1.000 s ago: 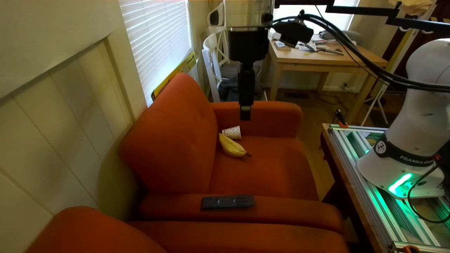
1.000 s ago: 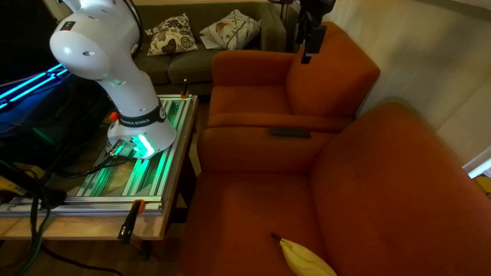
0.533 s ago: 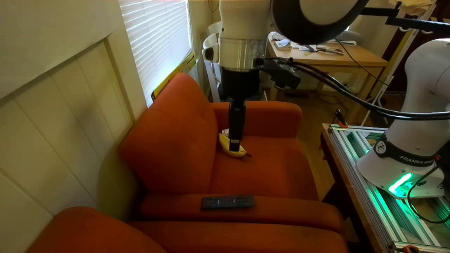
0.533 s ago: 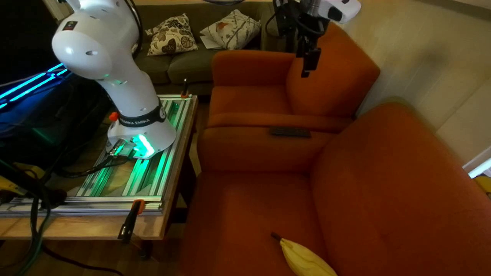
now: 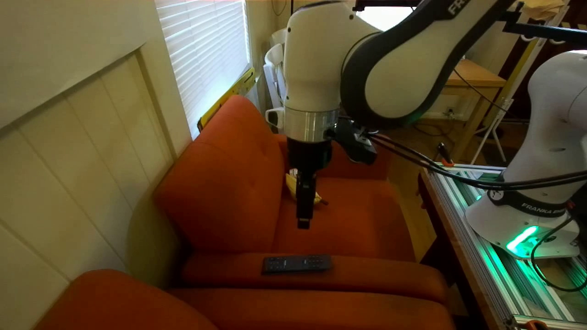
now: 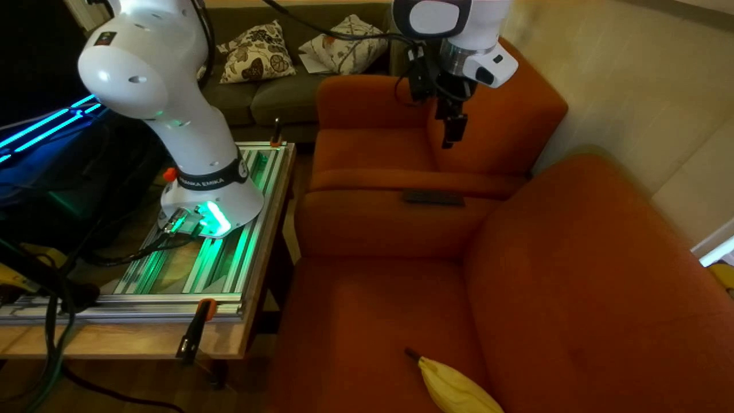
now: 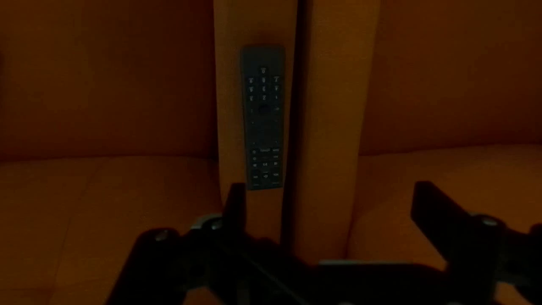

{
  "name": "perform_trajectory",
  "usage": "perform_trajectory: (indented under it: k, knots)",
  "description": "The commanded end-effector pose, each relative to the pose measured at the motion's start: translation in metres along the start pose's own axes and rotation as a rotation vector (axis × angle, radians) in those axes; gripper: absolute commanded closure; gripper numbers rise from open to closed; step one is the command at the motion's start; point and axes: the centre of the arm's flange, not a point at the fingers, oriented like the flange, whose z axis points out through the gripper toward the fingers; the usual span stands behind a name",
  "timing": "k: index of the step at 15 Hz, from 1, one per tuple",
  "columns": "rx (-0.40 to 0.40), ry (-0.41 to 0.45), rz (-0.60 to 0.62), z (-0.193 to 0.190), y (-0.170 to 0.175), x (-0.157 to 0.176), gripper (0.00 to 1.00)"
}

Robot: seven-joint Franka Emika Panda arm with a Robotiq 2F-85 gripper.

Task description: Put the remote on the back of the sofa

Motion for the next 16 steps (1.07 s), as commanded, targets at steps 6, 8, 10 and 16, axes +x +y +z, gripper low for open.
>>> perform_trajectory:
  k: [6, 8, 10, 16]
  knots:
    - [0.032, -0.027, -0.013, 0.022, 0.0, 0.0, 0.0]
    - [0.026, -0.017, -0.019, 0.028, -0.003, 0.004, 0.0]
    - [0.051, -0.035, -0.027, 0.045, -0.012, 0.014, 0.0]
    - [0.045, -0.067, -0.042, 0.088, -0.02, 0.028, 0.0]
